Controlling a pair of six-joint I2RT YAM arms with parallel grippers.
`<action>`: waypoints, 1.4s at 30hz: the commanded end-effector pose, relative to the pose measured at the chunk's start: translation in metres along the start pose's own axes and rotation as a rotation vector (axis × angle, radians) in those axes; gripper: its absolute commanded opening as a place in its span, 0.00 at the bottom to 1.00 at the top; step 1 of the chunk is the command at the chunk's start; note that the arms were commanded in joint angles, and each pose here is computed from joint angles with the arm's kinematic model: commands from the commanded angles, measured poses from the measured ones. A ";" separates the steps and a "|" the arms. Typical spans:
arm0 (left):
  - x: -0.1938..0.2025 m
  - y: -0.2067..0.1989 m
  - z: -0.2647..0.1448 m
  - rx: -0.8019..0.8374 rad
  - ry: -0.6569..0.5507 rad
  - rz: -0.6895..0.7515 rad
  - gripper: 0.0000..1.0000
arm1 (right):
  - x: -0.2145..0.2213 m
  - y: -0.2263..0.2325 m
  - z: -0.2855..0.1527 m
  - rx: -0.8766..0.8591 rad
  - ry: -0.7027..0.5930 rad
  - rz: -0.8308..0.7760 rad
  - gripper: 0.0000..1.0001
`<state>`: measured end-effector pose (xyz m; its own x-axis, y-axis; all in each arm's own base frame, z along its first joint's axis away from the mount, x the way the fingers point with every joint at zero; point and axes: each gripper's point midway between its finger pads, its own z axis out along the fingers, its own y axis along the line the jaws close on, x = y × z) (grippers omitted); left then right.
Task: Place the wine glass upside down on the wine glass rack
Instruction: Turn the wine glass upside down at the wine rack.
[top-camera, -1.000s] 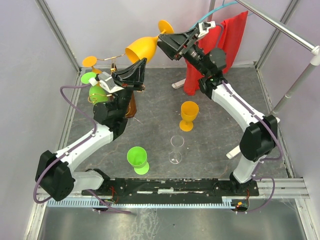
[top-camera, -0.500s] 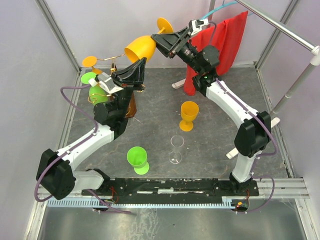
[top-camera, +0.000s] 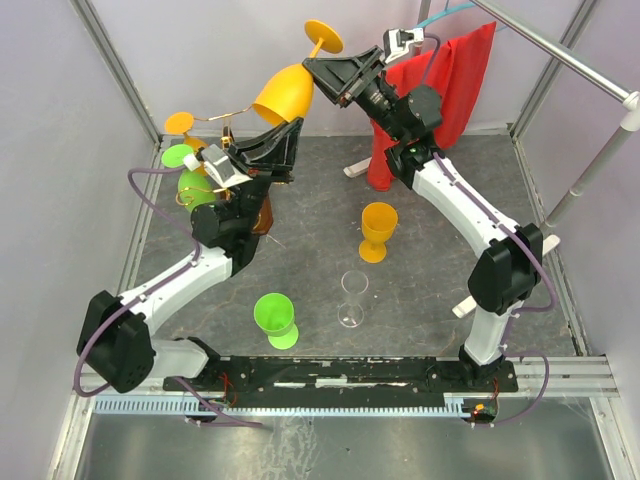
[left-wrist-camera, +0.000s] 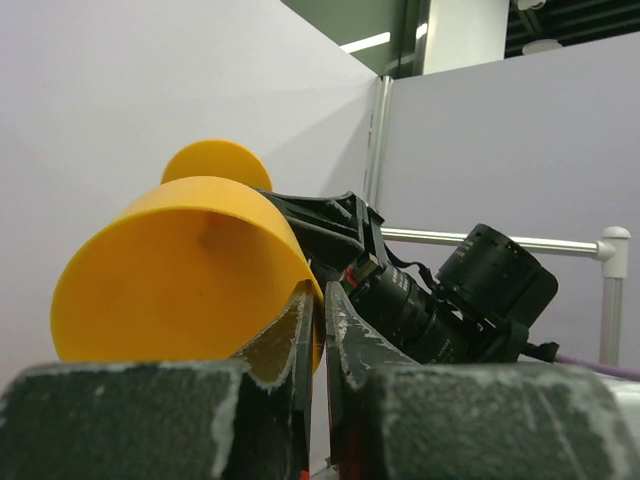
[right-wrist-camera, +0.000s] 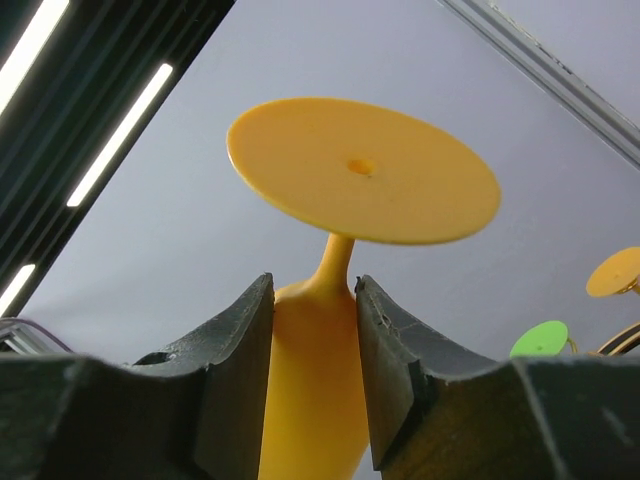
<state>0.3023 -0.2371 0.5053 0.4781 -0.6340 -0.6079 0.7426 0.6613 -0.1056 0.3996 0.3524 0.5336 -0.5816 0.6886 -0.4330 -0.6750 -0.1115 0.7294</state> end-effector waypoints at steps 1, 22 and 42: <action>0.006 -0.024 0.005 0.112 0.026 -0.077 0.14 | 0.007 0.021 0.009 -0.063 0.021 -0.045 0.28; -0.003 -0.017 -0.019 0.071 0.086 0.037 0.21 | 0.007 0.008 -0.001 -0.005 0.035 -0.120 0.01; 0.009 -0.010 -0.053 0.034 0.286 0.127 0.60 | -0.019 -0.023 -0.019 0.153 0.030 -0.353 0.01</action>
<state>0.2862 -0.2389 0.4520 0.3747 -0.4786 -0.7941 0.7346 0.6757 -0.0607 0.4209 0.3469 0.4964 -0.4881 0.6583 -0.5730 -0.6992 0.0979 0.7082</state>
